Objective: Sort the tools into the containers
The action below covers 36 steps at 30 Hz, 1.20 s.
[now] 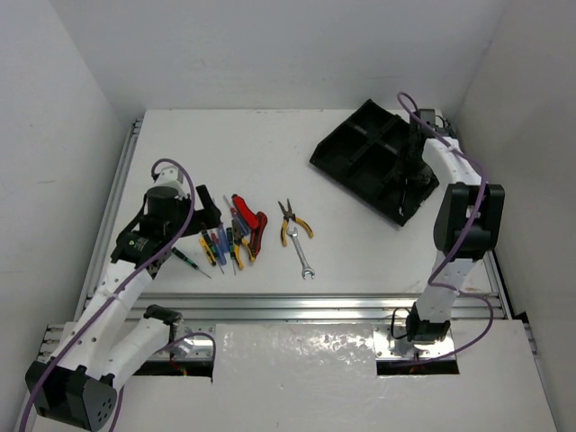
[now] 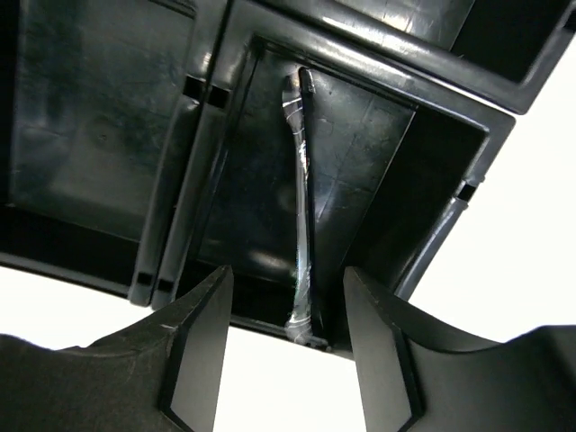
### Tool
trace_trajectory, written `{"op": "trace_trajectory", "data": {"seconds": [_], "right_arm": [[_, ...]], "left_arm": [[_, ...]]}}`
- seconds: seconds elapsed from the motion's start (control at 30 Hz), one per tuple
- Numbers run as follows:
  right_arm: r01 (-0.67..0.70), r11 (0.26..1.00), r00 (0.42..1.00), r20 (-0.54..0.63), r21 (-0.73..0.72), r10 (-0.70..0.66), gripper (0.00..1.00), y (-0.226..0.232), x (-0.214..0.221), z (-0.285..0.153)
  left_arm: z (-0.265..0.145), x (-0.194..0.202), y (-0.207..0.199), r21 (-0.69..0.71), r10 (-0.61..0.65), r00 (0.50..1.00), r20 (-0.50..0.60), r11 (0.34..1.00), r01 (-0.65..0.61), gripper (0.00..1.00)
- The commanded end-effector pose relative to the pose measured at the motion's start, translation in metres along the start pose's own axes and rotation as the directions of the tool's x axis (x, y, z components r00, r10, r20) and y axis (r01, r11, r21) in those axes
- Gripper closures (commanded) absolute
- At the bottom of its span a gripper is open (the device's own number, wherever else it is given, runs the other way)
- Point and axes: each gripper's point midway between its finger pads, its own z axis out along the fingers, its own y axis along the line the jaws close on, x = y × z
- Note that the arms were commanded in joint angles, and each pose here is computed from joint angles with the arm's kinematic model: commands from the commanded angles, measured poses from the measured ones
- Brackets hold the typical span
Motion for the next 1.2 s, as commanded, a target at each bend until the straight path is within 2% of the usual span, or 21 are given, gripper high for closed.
{"op": "trace_trajectory", "data": {"seconds": [0.0, 0.07, 0.1, 0.17, 0.2, 0.27, 0.37, 0.5, 0.63, 1.17], "right_arm": [[-0.005, 0.999, 0.991, 0.131, -0.039, 0.01, 0.46, 0.005, -0.035, -0.049], [0.024, 0.998, 0.986, 0.167, -0.065, -0.013, 0.46, 0.017, -0.034, -0.07], [0.104, 0.989, 0.979, 0.184, -0.102, -0.084, 0.46, 0.049, -0.023, -0.083], [0.197, 0.971, 0.964, 0.206, -0.136, -0.167, 0.45, 0.077, 0.003, -0.099], [0.288, 0.941, 0.948, 0.194, -0.178, -0.253, 0.45, 0.11, 0.039, -0.099], [0.337, 0.914, 0.931, 0.228, -0.228, -0.286, 0.46, 0.136, 0.07, -0.11], [0.458, 0.845, 0.886, 0.223, -0.277, -0.407, 0.52, 0.184, 0.144, -0.111], [0.544, 0.786, 0.839, 0.213, -0.293, -0.501, 0.53, 0.224, 0.195, -0.108], [0.599, 0.761, 0.8, 0.141, -0.25, -0.583, 0.53, 0.241, 0.228, -0.087], [0.611, 0.739, 0.773, 0.014, -0.284, -0.634, 0.56, 0.25, 0.277, -0.048]], "left_arm": [[-0.001, -0.013, -0.011, 0.045, 0.013, 0.999, 0.047, 0.999, -0.015, 0.0], [-0.001, -0.013, -0.011, 0.043, 0.013, 0.999, 0.046, 0.999, -0.015, 0.0], [-0.001, -0.013, -0.011, 0.04, 0.012, 0.999, 0.047, 0.999, -0.014, 0.0], [-0.004, -0.017, -0.007, 0.02, 0.0, 0.998, 0.068, 1.0, -0.001, 0.0], [-0.006, -0.021, -0.002, -0.008, -0.007, 0.996, 0.086, 1.0, 0.008, 0.0], [-0.009, -0.025, 0.005, -0.048, -0.035, 0.993, 0.113, 0.998, 0.041, 0.0], [-0.017, -0.032, 0.016, -0.106, -0.059, 0.986, 0.158, 0.991, 0.076, 0.0], [-0.023, -0.037, 0.018, -0.106, -0.069, 0.979, 0.192, 0.99, 0.091, 0.0], [-0.024, -0.037, 0.019, -0.112, -0.072, 0.978, 0.194, 0.989, 0.095, 0.0], [-0.029, -0.039, 0.015, -0.082, -0.071, 0.976, 0.207, 0.993, 0.09, 0.0]]}}
